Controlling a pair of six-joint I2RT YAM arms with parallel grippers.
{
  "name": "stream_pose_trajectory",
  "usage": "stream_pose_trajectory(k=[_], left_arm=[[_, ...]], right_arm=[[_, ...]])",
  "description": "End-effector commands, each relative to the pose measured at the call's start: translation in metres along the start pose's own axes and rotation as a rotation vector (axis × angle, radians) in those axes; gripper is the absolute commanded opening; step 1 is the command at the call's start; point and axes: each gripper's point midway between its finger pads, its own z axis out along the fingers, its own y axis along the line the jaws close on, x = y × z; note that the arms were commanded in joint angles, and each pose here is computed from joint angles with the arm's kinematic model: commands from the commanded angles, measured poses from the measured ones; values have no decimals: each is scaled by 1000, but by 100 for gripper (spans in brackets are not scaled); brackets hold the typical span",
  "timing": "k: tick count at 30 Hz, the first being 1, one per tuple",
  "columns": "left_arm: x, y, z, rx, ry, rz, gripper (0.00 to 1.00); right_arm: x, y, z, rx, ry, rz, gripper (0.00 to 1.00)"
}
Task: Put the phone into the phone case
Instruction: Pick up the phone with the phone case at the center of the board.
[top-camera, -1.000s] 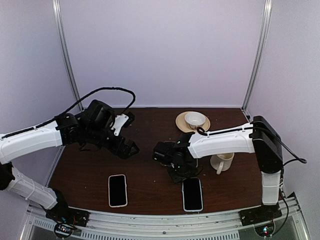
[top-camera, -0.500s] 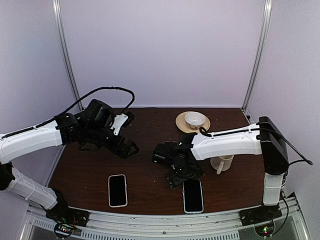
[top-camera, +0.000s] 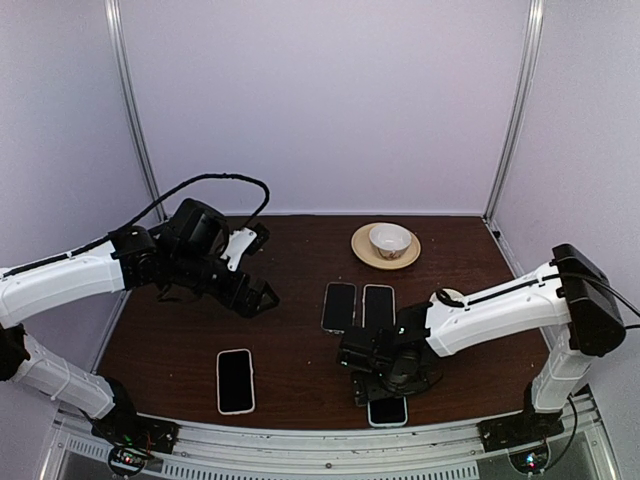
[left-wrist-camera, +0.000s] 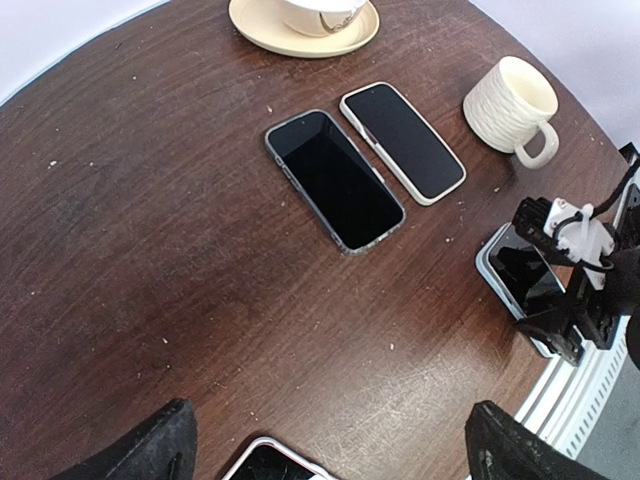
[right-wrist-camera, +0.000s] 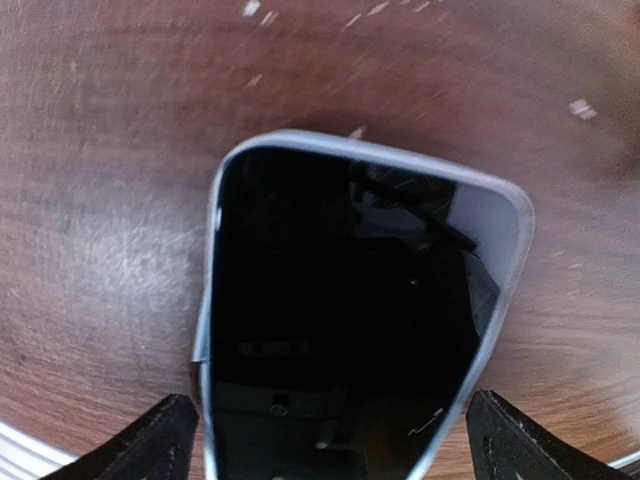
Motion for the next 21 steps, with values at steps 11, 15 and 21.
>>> stream_pose_trajectory(k=[11,15,21], left_arm=[[-14,-4,-7,26,-51,-6,97],[-13,-4,-7,27,-49,-5,98],[-12,-4,-4,28,-41,-3,98]], right_arm=[[38,9,17,6,99,29,89],[35,13,12,-15,83,14,72],[27,20,2,-41,59,-13,44]])
